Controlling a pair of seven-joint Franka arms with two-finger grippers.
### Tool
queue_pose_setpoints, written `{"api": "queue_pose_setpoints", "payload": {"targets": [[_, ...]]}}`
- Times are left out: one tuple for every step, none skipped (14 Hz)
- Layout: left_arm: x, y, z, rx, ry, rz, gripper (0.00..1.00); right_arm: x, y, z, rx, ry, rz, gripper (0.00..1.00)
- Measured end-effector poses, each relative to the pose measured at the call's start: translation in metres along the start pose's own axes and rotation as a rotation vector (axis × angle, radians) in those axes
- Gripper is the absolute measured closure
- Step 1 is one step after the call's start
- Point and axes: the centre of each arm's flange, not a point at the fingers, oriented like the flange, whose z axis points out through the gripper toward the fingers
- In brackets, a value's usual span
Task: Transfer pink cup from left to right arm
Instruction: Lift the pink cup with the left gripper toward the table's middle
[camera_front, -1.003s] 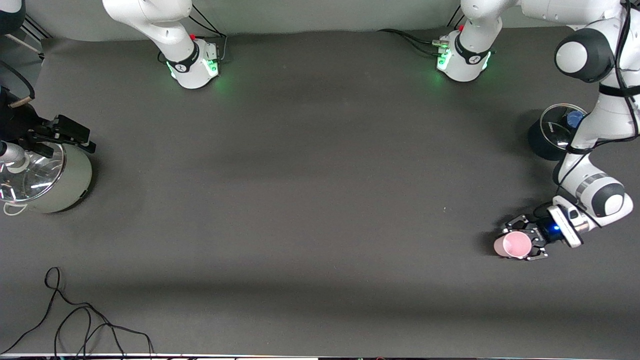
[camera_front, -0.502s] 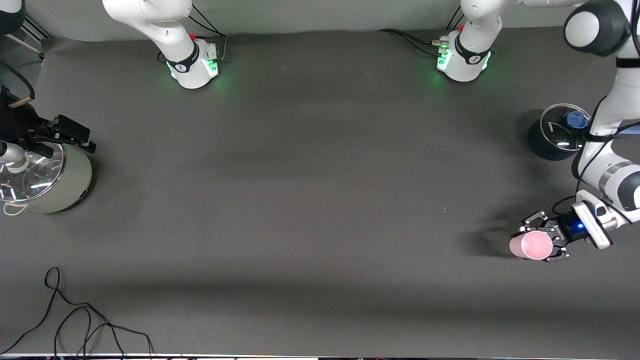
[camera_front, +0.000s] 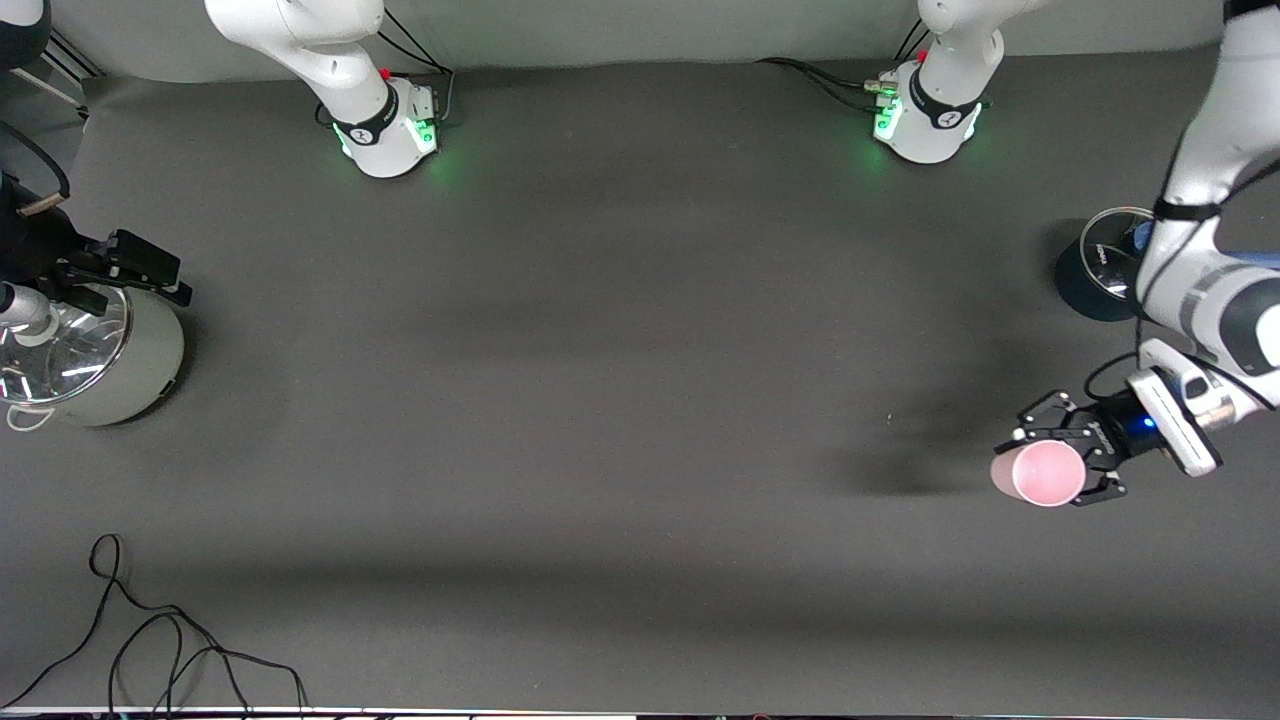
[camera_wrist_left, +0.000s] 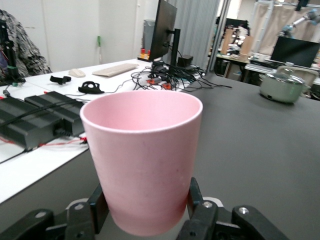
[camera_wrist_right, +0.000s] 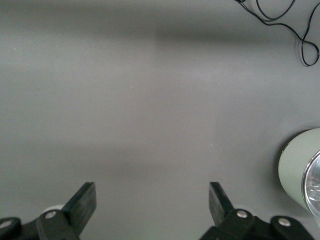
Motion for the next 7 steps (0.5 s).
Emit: {"api": "queue_pose_setpoints", "payload": {"targets": [[0.015, 0.019, 0.013, 0.018, -0.002, -0.012, 0.35, 0.0, 0.0, 0.0, 0.0, 0.0, 0.0, 0.0], [0.03, 0.04, 0.025, 0.034, -0.014, -0.026, 0.35, 0.0, 0.0, 0.0, 0.0, -0.001, 0.0, 0.0], [0.045, 0.06, 0.036, 0.049, -0.027, -0.036, 0.35, 0.0, 0.0, 0.0, 0.0, -0.001, 0.0, 0.0], [0.062, 0.08, 0.047, 0.064, -0.03, -0.044, 0.35, 0.0, 0.0, 0.0, 0.0, -0.001, 0.0, 0.0], [0.076, 0.101, 0.058, 0.082, -0.026, -0.047, 0.35, 0.0, 0.0, 0.0, 0.0, -0.001, 0.0, 0.0], [0.089, 0.122, 0.071, 0.106, -0.021, -0.049, 0.35, 0.0, 0.0, 0.0, 0.0, -0.002, 0.0, 0.0], [0.101, 0.145, 0.087, 0.134, -0.022, -0.053, 0.35, 0.0, 0.0, 0.001, 0.0, -0.004, 0.0, 0.0]]}}
